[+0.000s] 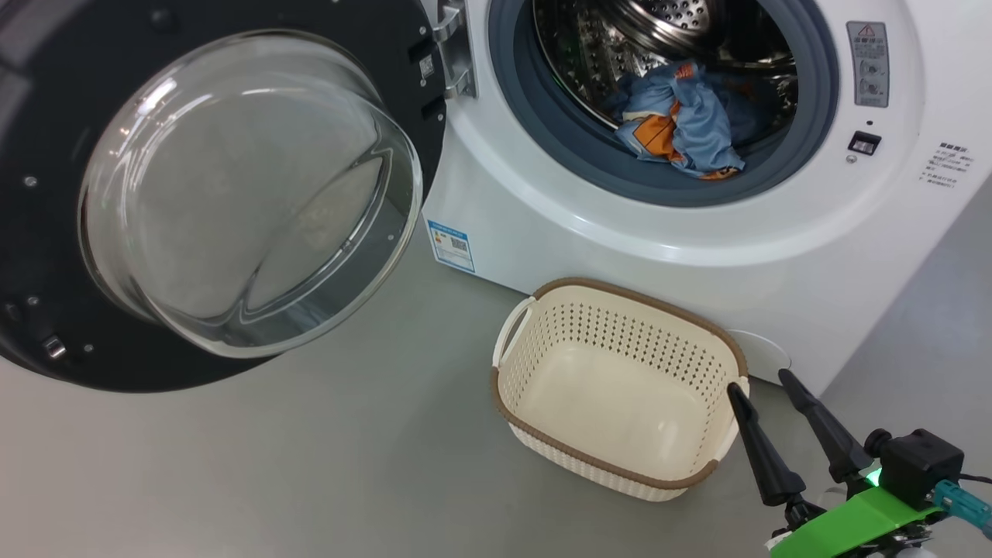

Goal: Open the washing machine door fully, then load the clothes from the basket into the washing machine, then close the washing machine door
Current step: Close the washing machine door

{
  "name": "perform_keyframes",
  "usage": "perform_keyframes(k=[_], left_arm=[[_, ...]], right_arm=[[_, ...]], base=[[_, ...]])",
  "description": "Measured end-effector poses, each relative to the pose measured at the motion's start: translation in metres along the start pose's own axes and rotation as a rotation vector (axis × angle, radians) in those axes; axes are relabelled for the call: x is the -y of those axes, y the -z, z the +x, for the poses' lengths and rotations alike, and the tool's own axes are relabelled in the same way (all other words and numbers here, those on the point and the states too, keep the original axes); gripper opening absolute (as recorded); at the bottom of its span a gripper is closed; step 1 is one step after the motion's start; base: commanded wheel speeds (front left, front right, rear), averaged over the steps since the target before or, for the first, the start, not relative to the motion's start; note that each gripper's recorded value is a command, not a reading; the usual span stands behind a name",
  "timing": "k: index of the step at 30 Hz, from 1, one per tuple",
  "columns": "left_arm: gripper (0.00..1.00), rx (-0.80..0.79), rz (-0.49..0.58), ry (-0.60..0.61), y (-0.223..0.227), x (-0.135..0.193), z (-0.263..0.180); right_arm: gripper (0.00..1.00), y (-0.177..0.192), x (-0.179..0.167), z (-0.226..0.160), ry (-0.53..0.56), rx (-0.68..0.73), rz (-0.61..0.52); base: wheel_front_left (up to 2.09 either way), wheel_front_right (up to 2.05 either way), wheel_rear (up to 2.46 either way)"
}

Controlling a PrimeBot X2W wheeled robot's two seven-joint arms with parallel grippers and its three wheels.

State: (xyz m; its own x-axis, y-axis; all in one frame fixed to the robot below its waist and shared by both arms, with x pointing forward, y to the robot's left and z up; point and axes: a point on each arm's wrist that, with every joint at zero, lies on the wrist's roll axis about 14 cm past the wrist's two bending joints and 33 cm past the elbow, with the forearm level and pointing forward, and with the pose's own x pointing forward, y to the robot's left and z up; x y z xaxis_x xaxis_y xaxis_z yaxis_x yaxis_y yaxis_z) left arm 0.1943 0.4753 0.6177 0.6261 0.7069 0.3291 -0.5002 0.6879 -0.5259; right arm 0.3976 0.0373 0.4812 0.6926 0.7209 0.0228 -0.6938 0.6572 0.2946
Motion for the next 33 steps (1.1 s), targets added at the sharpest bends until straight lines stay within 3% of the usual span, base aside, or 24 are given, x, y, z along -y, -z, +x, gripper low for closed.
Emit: perform_keyframes(k=[6, 17, 24, 33], left_arm=[[0.0, 0.042, -0.182, -0.042, -0.031, -0.004, 0.056], [0.0, -0.2, -0.263, -0.136, 0.007, -0.012, 0.106], [0.0, -0.394, -0.256, -0.18, 0.045, -0.017, 0.107], [0.0, -0.47, -0.26, -0.2, 0.061, -0.018, 0.11]], right_arm=[[1.0, 0.009, 0.011, 0.003, 0.014, -0.013, 0.018], [1.0, 0.024, 0.031, 0.018, 0.009, -0.032, 0.034], [1.0, 0.038, 0.042, 0.015, 0.026, -0.059, 0.051], [1.0, 0.04, 0.052, 0.021, 0.028, -0.055, 0.049]], base=[[0.0, 0.0, 0.0], [0.0, 0.0, 0.0], [0.0, 0.0, 0.0], [0.0, 0.0, 0.0]])
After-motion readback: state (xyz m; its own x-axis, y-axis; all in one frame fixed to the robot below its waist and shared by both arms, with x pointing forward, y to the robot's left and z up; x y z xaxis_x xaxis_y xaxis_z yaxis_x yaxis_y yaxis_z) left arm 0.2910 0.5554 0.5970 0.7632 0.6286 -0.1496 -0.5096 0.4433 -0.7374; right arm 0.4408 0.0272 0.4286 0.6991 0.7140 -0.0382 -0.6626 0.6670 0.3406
